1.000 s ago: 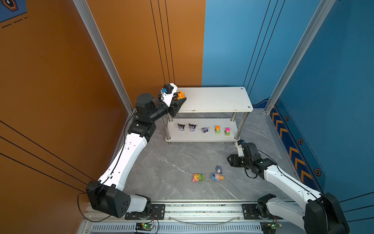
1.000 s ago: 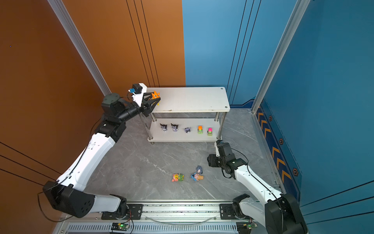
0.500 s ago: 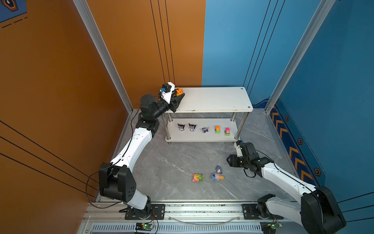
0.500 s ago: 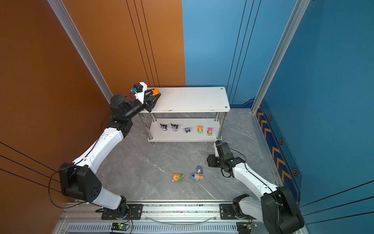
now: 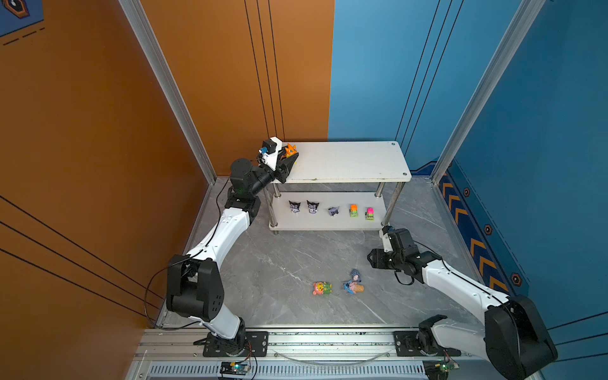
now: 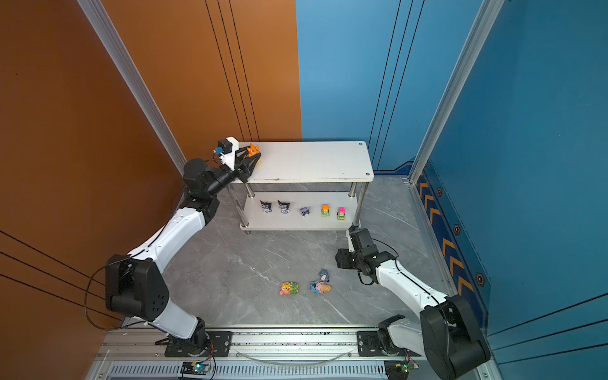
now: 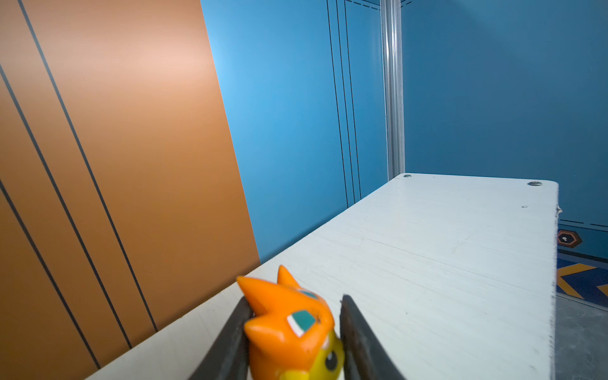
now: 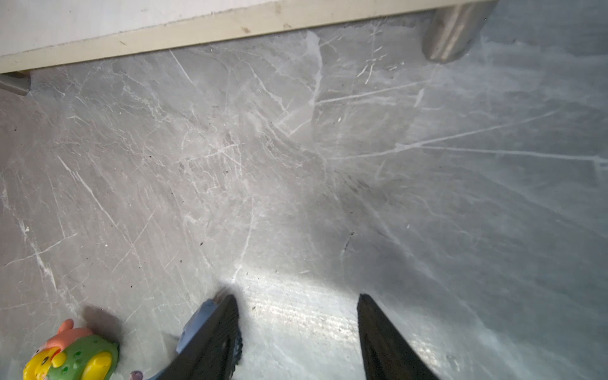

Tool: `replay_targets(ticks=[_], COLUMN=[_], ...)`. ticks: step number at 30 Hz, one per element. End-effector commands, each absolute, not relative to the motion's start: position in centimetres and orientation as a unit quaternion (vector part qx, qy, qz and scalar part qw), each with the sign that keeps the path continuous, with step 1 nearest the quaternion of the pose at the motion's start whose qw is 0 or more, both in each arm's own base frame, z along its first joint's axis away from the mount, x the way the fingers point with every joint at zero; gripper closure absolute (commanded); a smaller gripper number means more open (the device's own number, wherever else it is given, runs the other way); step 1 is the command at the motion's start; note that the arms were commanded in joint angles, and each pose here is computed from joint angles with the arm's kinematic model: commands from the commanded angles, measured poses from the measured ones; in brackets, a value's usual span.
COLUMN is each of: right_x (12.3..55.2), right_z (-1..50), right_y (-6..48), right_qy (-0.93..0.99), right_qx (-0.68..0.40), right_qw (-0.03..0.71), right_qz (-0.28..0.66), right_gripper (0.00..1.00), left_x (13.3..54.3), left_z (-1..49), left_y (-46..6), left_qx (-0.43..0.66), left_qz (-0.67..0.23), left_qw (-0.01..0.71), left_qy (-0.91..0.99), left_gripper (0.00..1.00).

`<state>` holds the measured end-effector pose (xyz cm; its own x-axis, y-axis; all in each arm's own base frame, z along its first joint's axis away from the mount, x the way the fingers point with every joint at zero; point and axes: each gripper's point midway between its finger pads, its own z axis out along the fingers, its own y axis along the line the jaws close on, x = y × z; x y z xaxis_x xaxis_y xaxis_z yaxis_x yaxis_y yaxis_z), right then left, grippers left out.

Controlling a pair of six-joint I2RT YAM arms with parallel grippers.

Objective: Organize plastic toys on shelves
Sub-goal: Place the plastic toy on the shelf.

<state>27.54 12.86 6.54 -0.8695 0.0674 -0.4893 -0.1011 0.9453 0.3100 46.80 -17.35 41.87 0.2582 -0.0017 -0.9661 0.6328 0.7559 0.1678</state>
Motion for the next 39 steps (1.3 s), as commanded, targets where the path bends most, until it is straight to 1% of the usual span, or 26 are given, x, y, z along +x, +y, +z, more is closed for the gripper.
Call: replay_targets(ticks=[1,3,4,12,14,15,18,19,20,21,27,39], right_x=[28.5,28.5,28.5,28.4,28.3,28.3,28.2,28.3,28.3,28.2,28.2,28.0], right_z=[7.3,7.3,7.3,7.2,7.1,7.1,7.1,7.1,7.1,7.0,7.4,7.7], right_y=[13.4,13.6,13.6,13.6,13.6,13.6,13.6,13.6,13.6,13.6,13.7,13.4], right_qy=[0.949,0.949,0.949,0.949,0.95,0.95,0.95,0.95,0.949,0.95,0.948,0.948], right_qx=[-0.006,-0.007,-0.007,-0.007,-0.007,-0.007,-0.008,-0.008,-0.008,-0.007,-0.008,-0.012], right_qw=[0.263,0.262,0.261,0.261,0.26,0.26,0.26,0.26,0.26,0.259,0.264,0.267], right_qz=[0.175,0.176,0.176,0.174,0.174,0.174,0.174,0.175,0.175,0.175,0.176,0.17], right_gripper=[0.4,0.4,0.4,0.4,0.4,0.4,0.41,0.4,0.4,0.4,0.4,0.4], left_x=[47.2,47.2,47.2,47.4,47.4,47.3,47.1,47.1,47.1,47.0,45.9,40.3], left_z=[41.6,41.6,41.6,41.2,41.3,41.4,41.7,41.9,41.9,42.2,43.2,45.4], left_y=[-16.8,-16.8,-16.7,-16.8,-16.7,-16.8,-16.8,-16.8,-16.9,-16.9,-16.9,-17.8], left_qx=[0.268,0.267,0.266,0.269,0.268,0.269,0.266,0.266,0.268,0.269,0.269,0.298], left_qz=[-0.212,-0.211,-0.211,-0.213,-0.212,-0.214,-0.215,-0.218,-0.22,-0.221,-0.217,-0.216], left_qw=[0.745,0.745,0.744,0.735,0.735,0.735,0.737,0.736,0.733,0.732,0.738,0.732], left_qy=[0.573,0.574,0.575,0.585,0.585,0.584,0.583,0.583,0.585,0.586,0.58,0.573], left_gripper=[0.62,0.56,0.55,0.51,0.47,0.43,0.23,0.15,0.04,0.02,0.02,0.02])
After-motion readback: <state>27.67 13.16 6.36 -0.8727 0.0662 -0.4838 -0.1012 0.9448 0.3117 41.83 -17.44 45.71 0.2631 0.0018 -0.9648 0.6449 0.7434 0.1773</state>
